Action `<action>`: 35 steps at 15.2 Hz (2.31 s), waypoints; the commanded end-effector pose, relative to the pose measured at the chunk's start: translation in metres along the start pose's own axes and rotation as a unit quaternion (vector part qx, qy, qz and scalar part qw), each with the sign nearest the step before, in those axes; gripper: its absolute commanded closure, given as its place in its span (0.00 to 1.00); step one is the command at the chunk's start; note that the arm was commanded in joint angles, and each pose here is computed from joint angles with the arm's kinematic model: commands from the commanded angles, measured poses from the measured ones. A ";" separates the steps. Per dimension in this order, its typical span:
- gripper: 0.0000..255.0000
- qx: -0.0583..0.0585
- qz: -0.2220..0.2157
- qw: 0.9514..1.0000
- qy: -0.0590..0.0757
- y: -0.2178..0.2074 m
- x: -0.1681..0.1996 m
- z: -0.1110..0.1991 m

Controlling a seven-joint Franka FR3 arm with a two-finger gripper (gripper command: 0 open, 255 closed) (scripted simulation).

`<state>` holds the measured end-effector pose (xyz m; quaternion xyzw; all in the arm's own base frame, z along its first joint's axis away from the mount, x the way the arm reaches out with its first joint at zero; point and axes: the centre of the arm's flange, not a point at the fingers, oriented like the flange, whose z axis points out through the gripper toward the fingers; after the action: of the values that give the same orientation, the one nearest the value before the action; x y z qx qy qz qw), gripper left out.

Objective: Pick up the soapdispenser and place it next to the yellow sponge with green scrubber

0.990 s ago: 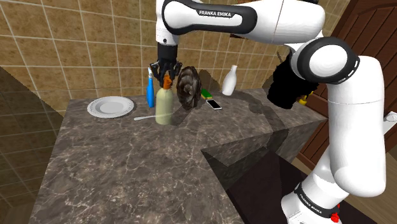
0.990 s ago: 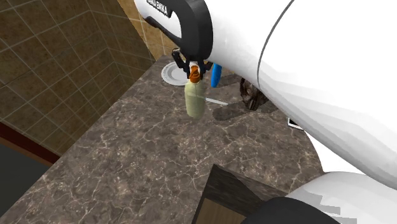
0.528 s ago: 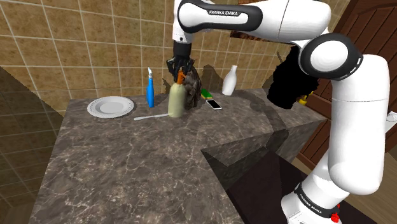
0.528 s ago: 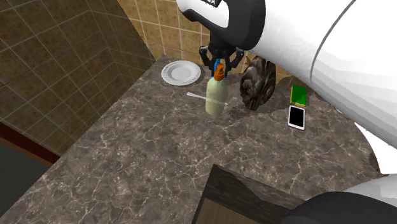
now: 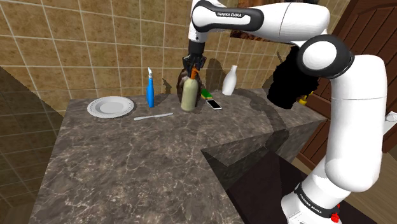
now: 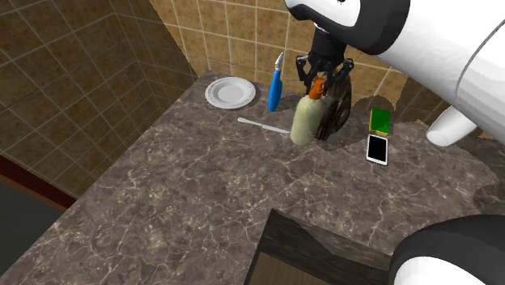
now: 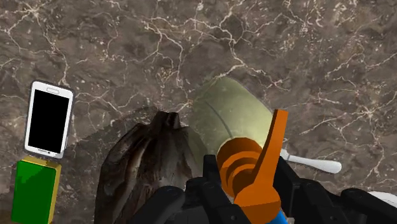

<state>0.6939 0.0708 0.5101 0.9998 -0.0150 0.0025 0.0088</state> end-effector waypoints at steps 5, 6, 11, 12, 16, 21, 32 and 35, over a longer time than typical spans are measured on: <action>1.00 0.000 0.000 1.000 0.000 0.077 0.018 0.002; 1.00 0.000 0.000 1.000 0.000 0.090 0.021 0.002; 1.00 0.000 0.000 1.000 0.000 0.154 0.036 0.004; 1.00 0.000 0.000 1.000 0.000 0.167 0.040 0.004; 1.00 0.000 0.000 1.000 0.000 0.197 0.047 0.009; 1.00 0.000 0.000 1.000 0.000 0.196 0.047 0.036; 1.00 0.000 0.000 1.000 0.000 0.195 0.046 0.087; 1.00 0.000 0.000 1.000 0.000 0.195 0.047 0.087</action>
<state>0.7350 -0.1275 0.4266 0.9999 -0.0145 0.0023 0.0090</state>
